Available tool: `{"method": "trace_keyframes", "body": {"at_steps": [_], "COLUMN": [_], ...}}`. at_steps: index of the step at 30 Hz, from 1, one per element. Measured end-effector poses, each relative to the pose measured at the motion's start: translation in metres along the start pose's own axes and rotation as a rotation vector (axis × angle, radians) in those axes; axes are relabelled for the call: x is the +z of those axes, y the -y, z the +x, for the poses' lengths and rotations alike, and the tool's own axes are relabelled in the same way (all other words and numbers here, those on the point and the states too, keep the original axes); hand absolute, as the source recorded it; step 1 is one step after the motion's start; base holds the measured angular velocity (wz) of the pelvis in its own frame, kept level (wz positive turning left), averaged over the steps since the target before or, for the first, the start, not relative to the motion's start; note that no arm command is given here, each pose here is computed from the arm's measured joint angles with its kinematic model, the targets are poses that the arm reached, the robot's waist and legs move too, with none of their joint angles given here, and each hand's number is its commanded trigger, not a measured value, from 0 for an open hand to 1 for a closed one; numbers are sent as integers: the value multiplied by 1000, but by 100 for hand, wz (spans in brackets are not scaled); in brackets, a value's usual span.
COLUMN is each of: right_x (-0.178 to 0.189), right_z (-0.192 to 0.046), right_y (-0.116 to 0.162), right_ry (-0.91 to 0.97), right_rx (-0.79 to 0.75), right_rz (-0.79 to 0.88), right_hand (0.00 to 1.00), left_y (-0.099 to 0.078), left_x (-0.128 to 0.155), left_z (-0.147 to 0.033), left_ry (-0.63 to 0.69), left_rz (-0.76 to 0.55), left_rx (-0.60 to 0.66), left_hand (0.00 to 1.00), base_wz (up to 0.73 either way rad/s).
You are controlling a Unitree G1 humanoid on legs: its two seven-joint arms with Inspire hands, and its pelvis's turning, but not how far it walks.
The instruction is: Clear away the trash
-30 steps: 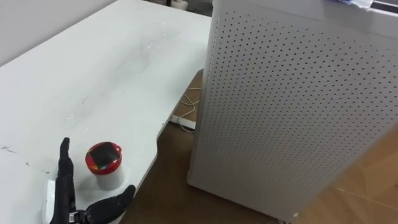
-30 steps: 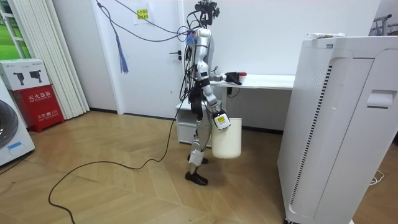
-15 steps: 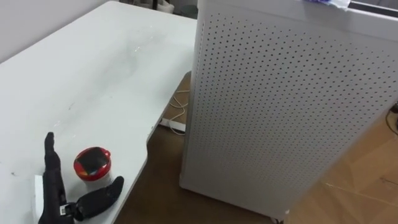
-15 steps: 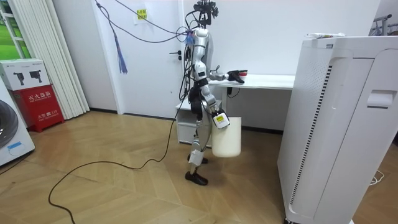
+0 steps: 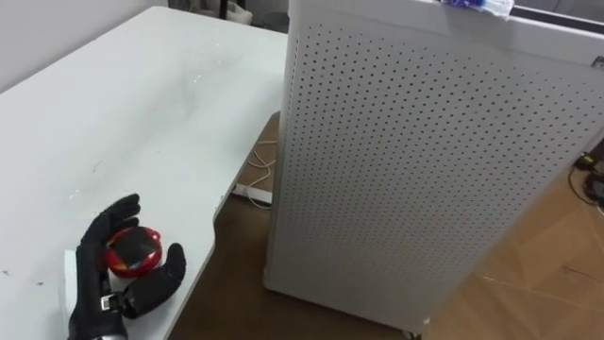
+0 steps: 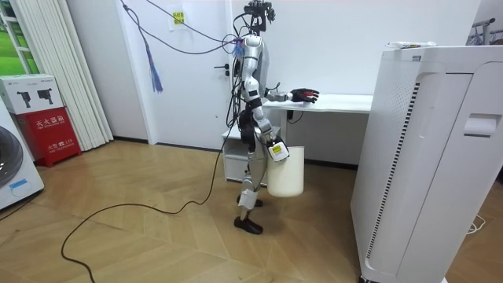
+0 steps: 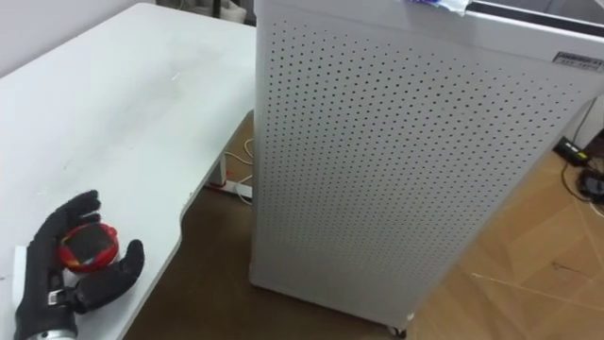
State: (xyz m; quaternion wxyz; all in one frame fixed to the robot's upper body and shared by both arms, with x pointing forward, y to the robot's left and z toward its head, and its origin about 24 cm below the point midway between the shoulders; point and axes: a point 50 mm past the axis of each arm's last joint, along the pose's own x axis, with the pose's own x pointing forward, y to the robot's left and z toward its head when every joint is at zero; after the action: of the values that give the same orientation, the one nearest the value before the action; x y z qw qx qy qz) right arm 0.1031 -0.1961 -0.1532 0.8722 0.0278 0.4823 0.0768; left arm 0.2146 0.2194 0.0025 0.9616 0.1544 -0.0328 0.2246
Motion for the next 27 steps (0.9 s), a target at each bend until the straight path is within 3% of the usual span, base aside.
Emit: {"method": "trace_keyframes", "body": {"at_steps": [13,20,27], "right_x": [1,7,42], "right_z": [1,3,12], "right_y": [-2,-2,1], "right_ry": [-4,12,99], "right_rx": [-1,-16,-32], "right_rz": [-7,-5,-20], "right_hand": [100,100,100], "left_y": [16,30,49], "left_x": [3,5,17], "left_z": [-2,-6,-10], "left_ry": [6,-25,-21], "left_rz": [-14,-102,-179], "left_rx": [-131,-217,-363], "left_hand": [100,100,100], "base_wz": [0,-2,-6]}}
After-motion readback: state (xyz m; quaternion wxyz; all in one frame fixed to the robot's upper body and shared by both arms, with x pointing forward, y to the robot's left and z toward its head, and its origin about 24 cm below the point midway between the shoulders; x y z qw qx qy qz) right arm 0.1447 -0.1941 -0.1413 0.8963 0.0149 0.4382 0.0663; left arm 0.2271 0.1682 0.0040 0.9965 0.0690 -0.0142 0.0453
